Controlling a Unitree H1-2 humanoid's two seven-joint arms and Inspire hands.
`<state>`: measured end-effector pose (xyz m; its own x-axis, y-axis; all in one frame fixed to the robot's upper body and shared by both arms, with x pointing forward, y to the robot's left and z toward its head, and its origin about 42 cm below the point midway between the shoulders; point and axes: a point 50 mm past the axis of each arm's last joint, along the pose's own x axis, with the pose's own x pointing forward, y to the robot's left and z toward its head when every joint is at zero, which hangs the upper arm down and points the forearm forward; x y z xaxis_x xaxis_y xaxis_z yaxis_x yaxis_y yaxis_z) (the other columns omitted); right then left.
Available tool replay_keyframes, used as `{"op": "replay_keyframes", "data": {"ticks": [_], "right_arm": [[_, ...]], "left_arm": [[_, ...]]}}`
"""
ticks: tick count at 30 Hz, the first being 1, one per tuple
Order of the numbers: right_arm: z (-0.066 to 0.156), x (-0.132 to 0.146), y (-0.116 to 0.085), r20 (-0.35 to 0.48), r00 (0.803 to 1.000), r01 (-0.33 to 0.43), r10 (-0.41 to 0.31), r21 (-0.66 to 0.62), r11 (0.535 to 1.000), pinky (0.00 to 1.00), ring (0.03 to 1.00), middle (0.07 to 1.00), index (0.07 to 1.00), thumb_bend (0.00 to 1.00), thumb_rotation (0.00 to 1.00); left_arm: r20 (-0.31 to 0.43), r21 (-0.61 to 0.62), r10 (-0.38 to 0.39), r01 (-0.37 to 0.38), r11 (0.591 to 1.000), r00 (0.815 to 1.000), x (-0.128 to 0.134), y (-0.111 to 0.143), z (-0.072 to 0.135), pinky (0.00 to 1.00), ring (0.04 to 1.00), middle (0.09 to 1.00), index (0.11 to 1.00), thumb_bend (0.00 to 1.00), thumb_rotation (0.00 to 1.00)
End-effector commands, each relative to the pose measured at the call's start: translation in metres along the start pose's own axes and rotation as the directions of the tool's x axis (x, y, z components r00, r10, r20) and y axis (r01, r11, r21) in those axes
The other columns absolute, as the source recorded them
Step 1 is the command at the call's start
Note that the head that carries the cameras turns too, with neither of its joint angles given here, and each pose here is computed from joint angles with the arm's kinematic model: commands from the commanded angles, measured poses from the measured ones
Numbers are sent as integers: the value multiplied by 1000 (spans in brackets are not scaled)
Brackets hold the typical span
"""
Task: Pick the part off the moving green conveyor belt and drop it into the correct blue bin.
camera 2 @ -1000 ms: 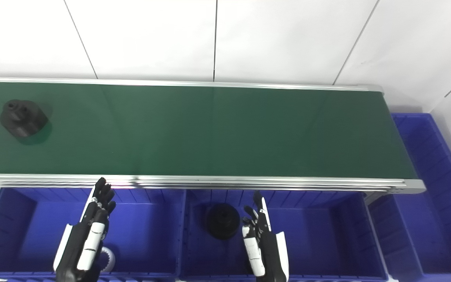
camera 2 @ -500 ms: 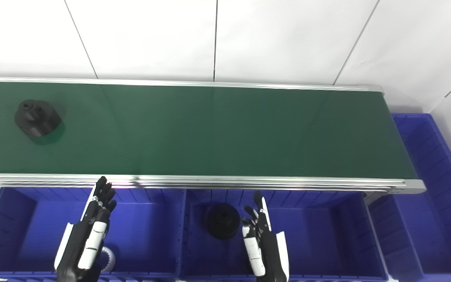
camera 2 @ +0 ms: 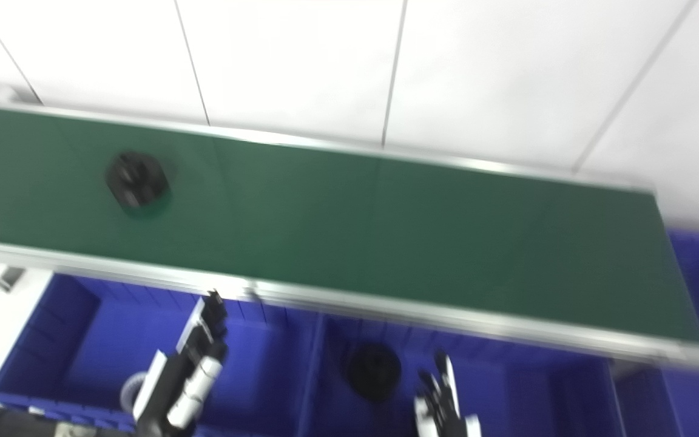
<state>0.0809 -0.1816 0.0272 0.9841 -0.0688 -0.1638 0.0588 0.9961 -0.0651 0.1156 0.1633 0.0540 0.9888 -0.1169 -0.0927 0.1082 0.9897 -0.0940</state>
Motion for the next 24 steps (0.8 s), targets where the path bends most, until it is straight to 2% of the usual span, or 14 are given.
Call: {"op": "replay_keyframes", "data": {"ticks": [1, 7, 12, 24], "right_arm": [[6, 4, -2, 89, 996, -12, 11, 7, 1000, 879, 920, 1000, 1000, 655, 1000], [1, 6, -3, 94, 995, -20, 18, 16, 1000, 897, 932, 1000, 1000, 610, 1000], [2, 5, 0, 92, 996, -16, 15, 8, 1000, 878, 921, 1000, 1000, 591, 1000], [-1, 3, 8, 82, 997, -15, 13, 32, 999, 891, 927, 1000, 1000, 601, 1000]], "left_arm": [[66, -7, 1, 0, 1000, 998, 5, -6, 8, 1000, 1000, 1000, 1000, 658, 685], [66, -19, 7, -5, 1000, 998, 5, -8, 7, 972, 1000, 1000, 998, 648, 665], [65, -16, 6, -5, 1000, 998, 4, -5, 8, 994, 1000, 1000, 1000, 675, 659], [65, 0, 4, -4, 1000, 998, 2, 2, 0, 990, 1000, 1000, 1000, 667, 670]]}}
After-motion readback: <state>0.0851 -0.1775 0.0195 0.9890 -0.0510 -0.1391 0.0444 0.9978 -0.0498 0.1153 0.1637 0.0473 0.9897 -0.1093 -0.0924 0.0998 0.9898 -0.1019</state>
